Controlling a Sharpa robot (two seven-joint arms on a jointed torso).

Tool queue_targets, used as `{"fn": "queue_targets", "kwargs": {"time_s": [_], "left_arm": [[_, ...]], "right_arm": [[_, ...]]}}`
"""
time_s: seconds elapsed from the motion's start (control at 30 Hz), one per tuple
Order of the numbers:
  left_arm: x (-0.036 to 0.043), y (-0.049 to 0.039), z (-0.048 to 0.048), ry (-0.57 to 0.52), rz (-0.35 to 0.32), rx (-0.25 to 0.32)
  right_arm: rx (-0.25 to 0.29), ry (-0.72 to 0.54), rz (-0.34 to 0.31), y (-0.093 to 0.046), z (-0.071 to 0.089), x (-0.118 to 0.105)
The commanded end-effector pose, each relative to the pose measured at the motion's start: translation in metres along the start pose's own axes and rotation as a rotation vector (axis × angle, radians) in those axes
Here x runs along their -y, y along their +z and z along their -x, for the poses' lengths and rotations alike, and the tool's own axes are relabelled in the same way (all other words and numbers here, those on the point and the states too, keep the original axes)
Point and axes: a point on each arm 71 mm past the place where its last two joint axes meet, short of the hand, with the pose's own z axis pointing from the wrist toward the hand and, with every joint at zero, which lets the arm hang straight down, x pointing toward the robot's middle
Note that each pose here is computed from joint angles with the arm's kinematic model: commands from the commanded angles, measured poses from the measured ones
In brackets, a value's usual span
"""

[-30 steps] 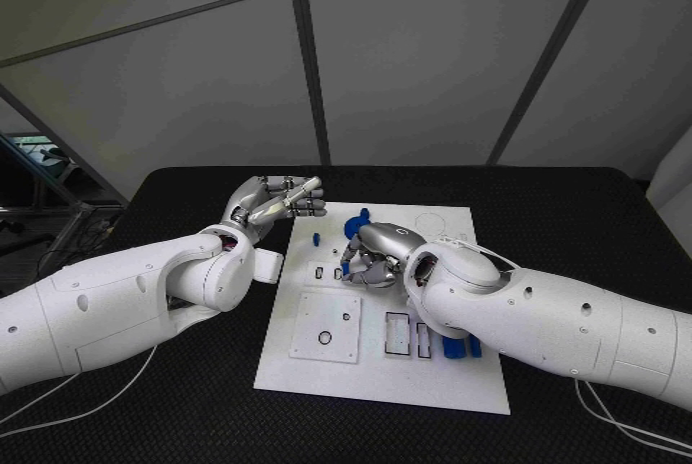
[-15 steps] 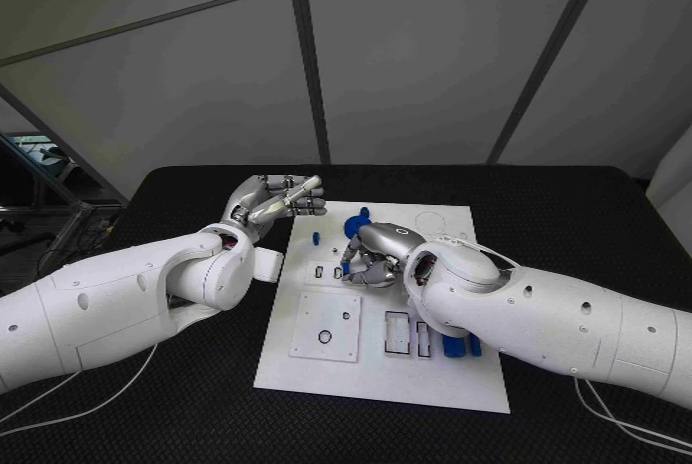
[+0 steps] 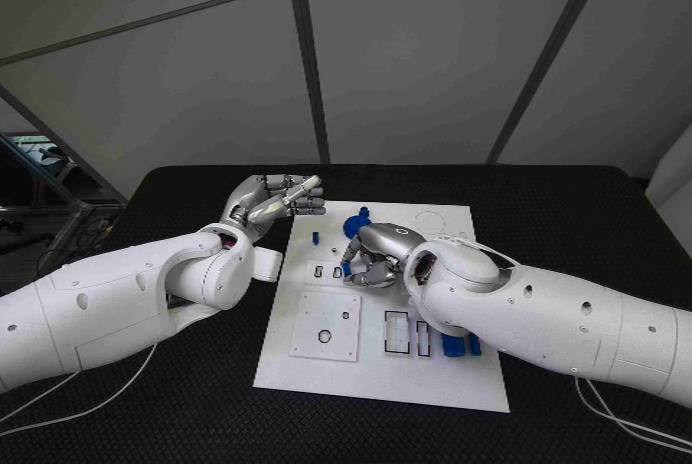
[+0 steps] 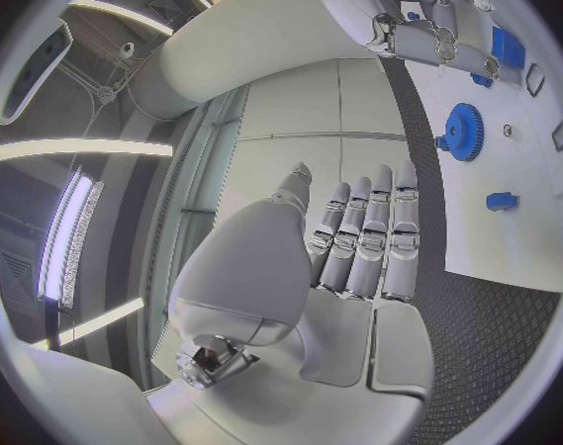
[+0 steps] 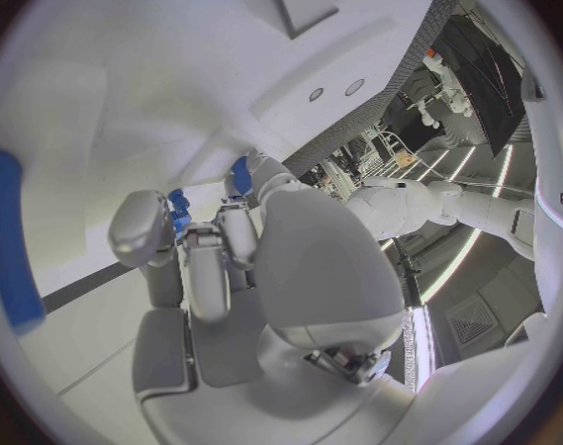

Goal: Assemble the parts on the task board

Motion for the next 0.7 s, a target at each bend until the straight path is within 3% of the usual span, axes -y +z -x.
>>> {"fn": "queue_targets", "kwargs": {"time_s": [0.03,0.43,0.7], "left_arm": [[0.0016,0.0006,-0.0014,-0.001,-0.008,-0.014],[0.0013,0.0008,-0.0017,-0.001,-0.005,-0.014],[0.0011,0.0010,-0.0019,-0.001,-0.004,-0.014]], "right_arm": [[-0.031,-0.021,-0.022,-0.0006,-0.0049,0.0036],[-0.021,-0.020,-0.027,-0.0001,-0.0042,0.0041],[0.018,-0.009,-0.025,0.0000,-0.0016,0.0039]]}}
